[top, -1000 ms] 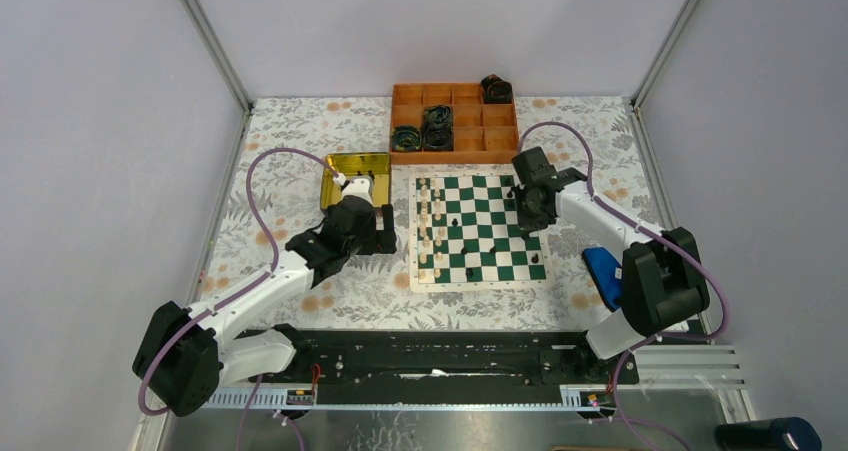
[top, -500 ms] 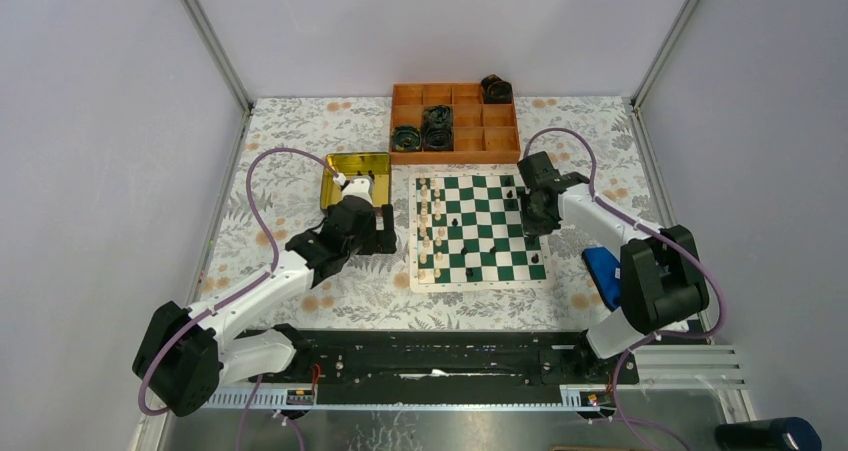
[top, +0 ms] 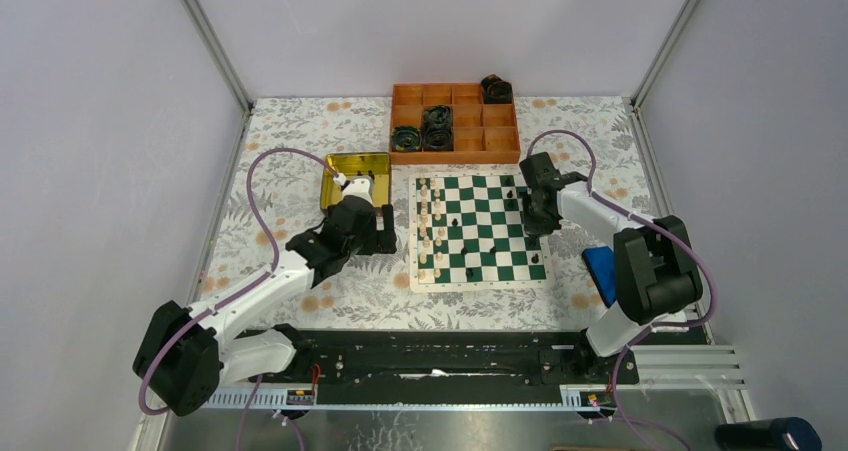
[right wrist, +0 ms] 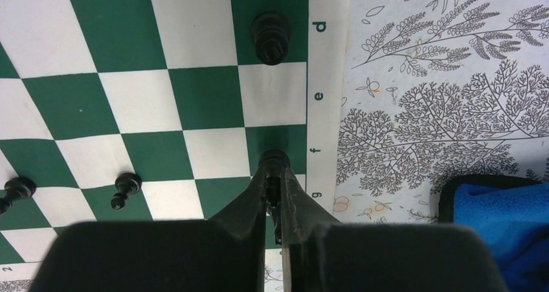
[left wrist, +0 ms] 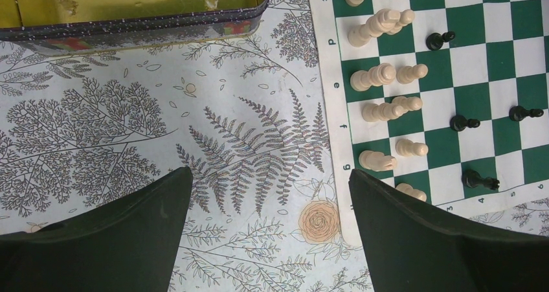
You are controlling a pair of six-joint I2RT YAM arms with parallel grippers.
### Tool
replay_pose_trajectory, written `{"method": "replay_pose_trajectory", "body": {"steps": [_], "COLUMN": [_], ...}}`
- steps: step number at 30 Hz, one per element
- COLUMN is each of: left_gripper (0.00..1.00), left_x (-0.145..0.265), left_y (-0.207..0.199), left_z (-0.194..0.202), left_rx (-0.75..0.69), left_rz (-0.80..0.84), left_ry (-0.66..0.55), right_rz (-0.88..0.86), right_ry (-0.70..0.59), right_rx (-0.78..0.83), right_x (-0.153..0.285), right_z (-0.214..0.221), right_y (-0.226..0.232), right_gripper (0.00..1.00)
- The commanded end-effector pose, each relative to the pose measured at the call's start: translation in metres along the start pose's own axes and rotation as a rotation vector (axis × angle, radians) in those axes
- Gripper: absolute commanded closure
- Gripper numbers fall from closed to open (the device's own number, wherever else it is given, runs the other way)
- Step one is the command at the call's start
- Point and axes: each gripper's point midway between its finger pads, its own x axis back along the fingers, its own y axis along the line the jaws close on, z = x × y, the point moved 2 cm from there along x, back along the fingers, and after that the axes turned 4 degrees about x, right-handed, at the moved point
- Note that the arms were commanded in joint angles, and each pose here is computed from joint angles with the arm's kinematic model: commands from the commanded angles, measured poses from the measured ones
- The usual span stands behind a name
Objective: Set up the chess pieces on the board
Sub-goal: Place the chess piece on the chessboard.
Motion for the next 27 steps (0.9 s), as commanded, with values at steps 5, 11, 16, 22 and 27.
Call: {"method": "replay_pose_trajectory", "body": {"steps": [5, 11, 16, 22, 27], "left_gripper": [0.01, 0.01, 0.01, 0.01, 0.01], "left_x": [0.0, 0.0, 0.0, -0.001, -0.001], "left_y": [-0.006, -0.006, -0.005, -0.005, -0.006], "left_z": [-0.011, -0.011, -0.01, -0.009, -0.009], "left_rx": [-0.019, -0.018, -0.019, -0.02, -0.02], "left_rz": [0.006, 0.005, 0.003, 0.005, 0.005], "left_ry": [-0.029, -0.029, -0.026, -0.022, -0.02], "right_rz": [-0.006, -0.008, -0.012, -0.016, -0.019], "right_ry": [-0.005, 0.0, 0.005, -0.013, -0.059], "right_rx": [-0.018, -0.018, -0.02, -0.02, -0.018], "right_x": [-0.007, -0.009, -0.01, -0.005, 0.009], "right_z": [-0.002, -0.001, 0.0, -0.004, -0.017], "right_y": [-0.001, -0.001, -0.001, -0.001, -0.001], "right_gripper": [0.93, 0.88, 0.76, 0.63, 0.62]}}
